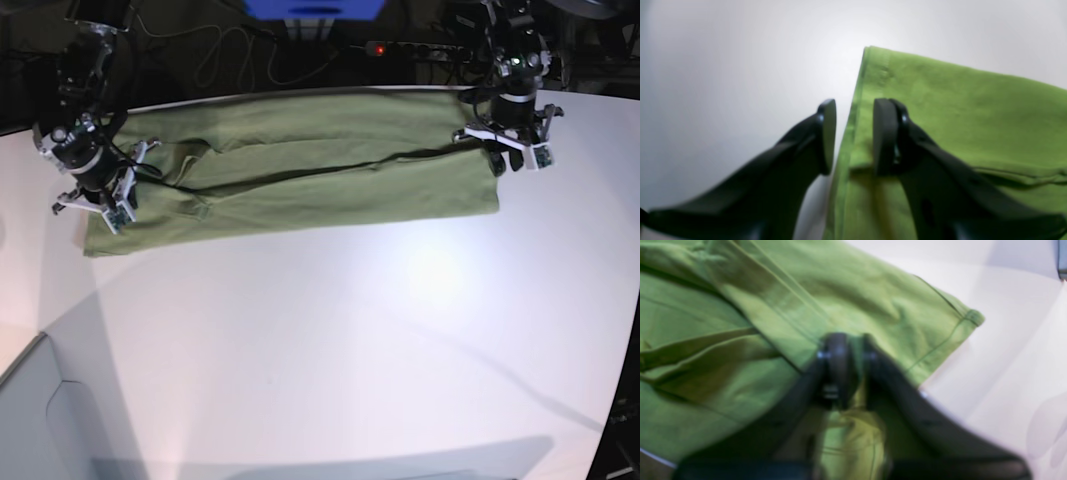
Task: Fold the T-shirt properly
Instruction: 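Grasp the green strip's end with the right gripper, left gripper holding other end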
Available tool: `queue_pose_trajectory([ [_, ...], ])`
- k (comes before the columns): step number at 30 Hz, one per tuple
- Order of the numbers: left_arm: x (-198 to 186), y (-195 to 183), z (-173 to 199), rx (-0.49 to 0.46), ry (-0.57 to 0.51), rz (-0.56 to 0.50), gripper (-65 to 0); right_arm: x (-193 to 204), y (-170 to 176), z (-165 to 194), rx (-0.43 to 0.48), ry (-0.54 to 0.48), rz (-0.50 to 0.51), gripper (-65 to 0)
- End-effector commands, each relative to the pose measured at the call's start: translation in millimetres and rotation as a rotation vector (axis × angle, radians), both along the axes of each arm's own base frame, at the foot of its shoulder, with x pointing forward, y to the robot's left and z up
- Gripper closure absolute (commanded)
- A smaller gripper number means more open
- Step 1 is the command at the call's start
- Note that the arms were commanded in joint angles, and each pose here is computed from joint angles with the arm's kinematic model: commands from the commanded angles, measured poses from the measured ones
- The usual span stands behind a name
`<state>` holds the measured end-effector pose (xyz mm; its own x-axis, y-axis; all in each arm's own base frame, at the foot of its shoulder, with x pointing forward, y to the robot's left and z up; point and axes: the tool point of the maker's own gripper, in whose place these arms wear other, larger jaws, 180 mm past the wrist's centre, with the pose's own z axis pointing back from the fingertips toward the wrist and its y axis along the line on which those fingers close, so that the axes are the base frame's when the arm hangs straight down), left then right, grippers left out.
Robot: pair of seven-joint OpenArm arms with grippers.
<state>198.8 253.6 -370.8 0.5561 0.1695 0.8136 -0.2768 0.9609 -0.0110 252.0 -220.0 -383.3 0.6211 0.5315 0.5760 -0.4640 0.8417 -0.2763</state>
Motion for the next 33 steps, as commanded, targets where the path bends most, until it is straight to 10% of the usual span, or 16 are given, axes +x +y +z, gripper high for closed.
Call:
queue_pose_trajectory([
  [1, 3.8, 2.4, 10.3, 0.019, -0.034, -0.006, -18.5, 1.4, 0.7, 8.4, -0.003, -0.027, 0.02, -0.8],
  [29, 15.2, -2.5, 42.0, 0.045, -0.116, -0.025, -18.6, -38.7, -1.0, 0.1, -0.004, -0.005, 0.098, -0.7],
  [33, 13.9, -1.4, 38.3, 0.044, -0.104, -0.025, -18.6, -43.7, -5.3, -2.0, -0.018, 0.012, 0.103, -11.0],
])
